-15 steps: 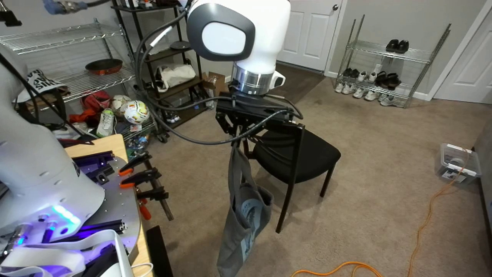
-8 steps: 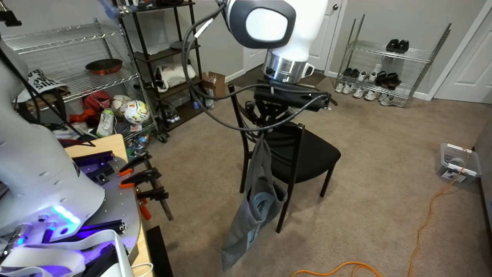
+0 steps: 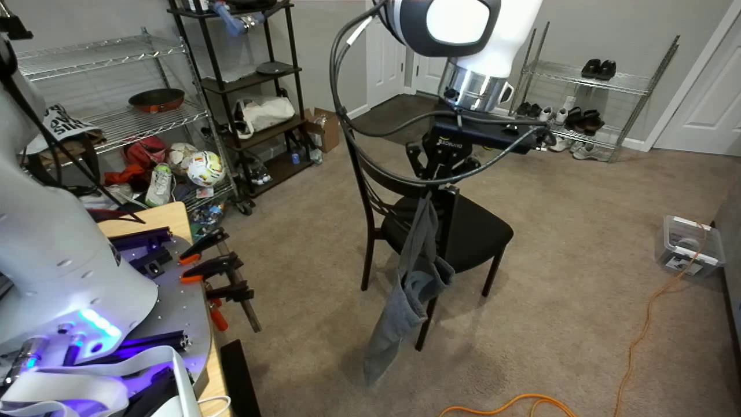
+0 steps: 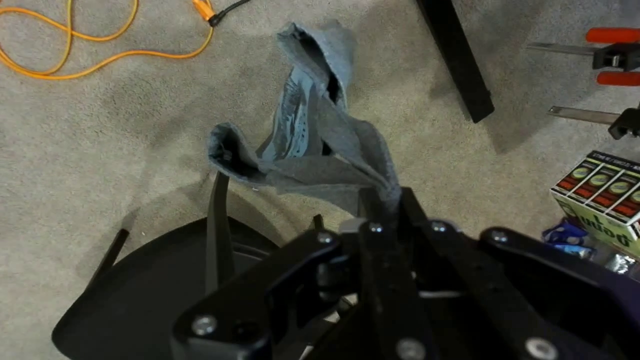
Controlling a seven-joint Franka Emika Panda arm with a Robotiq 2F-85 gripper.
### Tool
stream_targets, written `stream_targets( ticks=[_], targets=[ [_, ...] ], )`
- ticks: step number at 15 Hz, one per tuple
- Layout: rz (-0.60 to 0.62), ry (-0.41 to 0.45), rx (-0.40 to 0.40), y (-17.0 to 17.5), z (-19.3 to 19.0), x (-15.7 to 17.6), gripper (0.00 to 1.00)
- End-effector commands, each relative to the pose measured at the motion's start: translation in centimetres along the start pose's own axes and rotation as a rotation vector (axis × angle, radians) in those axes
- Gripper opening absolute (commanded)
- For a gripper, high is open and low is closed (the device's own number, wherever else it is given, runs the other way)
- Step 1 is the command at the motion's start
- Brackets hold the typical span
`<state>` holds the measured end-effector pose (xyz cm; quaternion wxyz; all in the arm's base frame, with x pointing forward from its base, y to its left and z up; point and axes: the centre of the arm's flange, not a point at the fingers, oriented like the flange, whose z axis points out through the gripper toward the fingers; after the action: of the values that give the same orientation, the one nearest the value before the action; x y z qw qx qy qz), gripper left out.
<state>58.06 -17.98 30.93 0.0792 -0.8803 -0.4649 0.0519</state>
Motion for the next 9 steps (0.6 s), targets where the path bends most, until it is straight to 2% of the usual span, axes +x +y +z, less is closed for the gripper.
stream_targets(
  ticks=[1,4,9],
  targets=[
    [0.024,-0.013,0.019,2.5,-0.6,-1.1,0.03],
    [0.033,-0.015,0.013,4.4,-1.2,-0.6,0.03],
    [-0.012,-0.022,0.003,6.0,-3.1,3.1,0.03]
  ],
)
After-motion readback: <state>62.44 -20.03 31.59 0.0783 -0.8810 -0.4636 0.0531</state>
